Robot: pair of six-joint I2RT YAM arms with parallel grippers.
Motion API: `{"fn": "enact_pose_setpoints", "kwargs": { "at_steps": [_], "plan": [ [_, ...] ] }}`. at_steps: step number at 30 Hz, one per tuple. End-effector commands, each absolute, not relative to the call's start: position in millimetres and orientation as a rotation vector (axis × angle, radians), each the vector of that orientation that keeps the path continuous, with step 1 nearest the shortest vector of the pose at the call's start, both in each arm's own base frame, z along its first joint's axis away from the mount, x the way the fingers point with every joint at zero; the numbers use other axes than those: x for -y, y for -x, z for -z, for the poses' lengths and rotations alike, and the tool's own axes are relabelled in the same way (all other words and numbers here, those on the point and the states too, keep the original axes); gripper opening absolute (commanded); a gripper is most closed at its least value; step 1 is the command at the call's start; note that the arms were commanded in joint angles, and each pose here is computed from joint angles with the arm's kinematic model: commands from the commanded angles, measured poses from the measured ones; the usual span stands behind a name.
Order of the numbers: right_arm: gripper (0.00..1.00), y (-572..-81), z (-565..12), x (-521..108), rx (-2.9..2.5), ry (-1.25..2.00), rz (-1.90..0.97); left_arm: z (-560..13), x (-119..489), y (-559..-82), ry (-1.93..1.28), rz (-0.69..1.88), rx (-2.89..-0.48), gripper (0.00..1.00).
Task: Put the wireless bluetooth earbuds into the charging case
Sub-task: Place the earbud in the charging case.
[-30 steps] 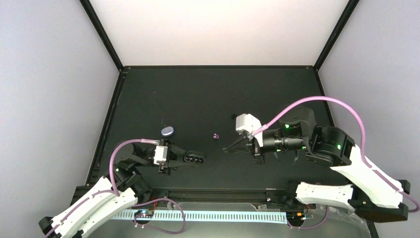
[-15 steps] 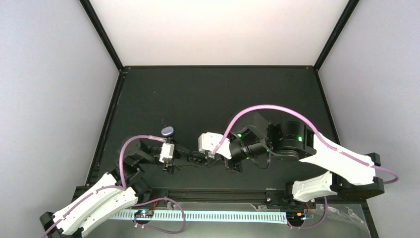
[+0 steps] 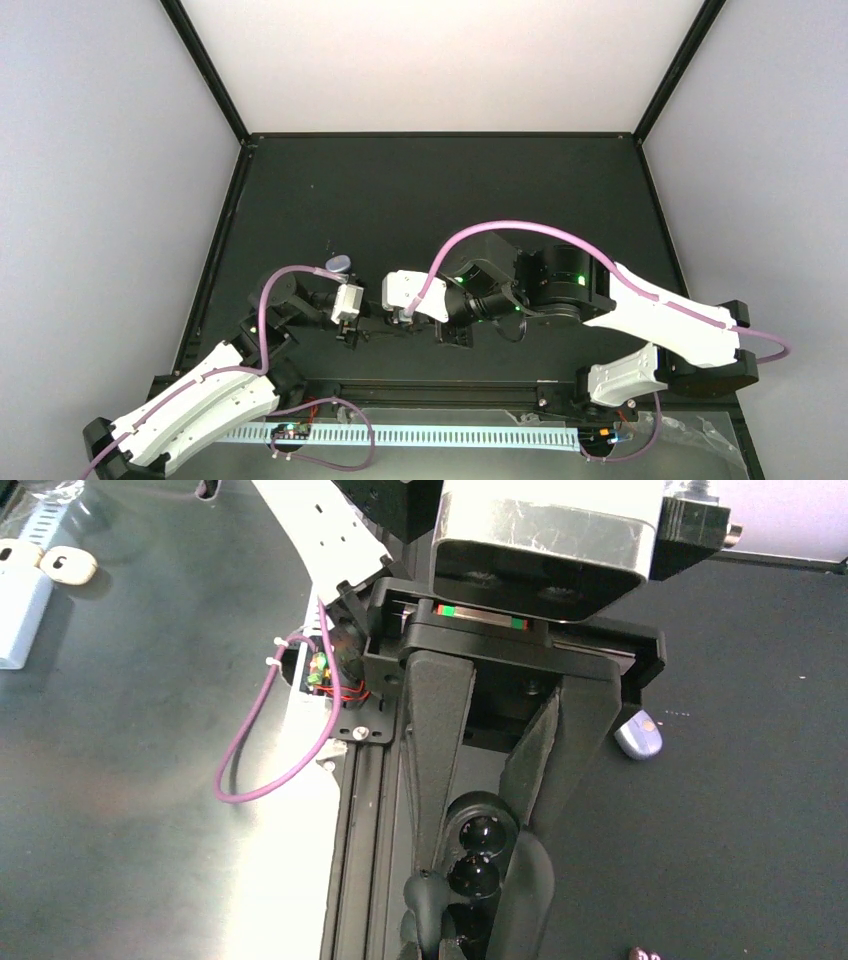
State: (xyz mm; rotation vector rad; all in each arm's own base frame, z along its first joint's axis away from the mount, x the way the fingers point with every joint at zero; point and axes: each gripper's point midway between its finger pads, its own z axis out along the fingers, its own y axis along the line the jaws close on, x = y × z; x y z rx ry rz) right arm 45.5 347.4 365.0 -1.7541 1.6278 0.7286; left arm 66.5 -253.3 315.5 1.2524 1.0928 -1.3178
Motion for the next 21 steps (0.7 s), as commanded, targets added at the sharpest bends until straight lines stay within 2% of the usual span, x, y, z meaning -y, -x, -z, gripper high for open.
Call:
{"fn": "enact_pose_setpoints", "kwargs": {
  "at_steps": [1,21],
  "plan": [
    [0.01,-52,-369,-354,-1.596,1.731,-0.686,-329,252,-61,-1.267,1.322,-1.042,0.02],
    [0.01,-62,-356,-364,-1.615,1.726,-0.622,-331,252,-62,-1.262,1.313,-1.04,0.02]
  ]
}}
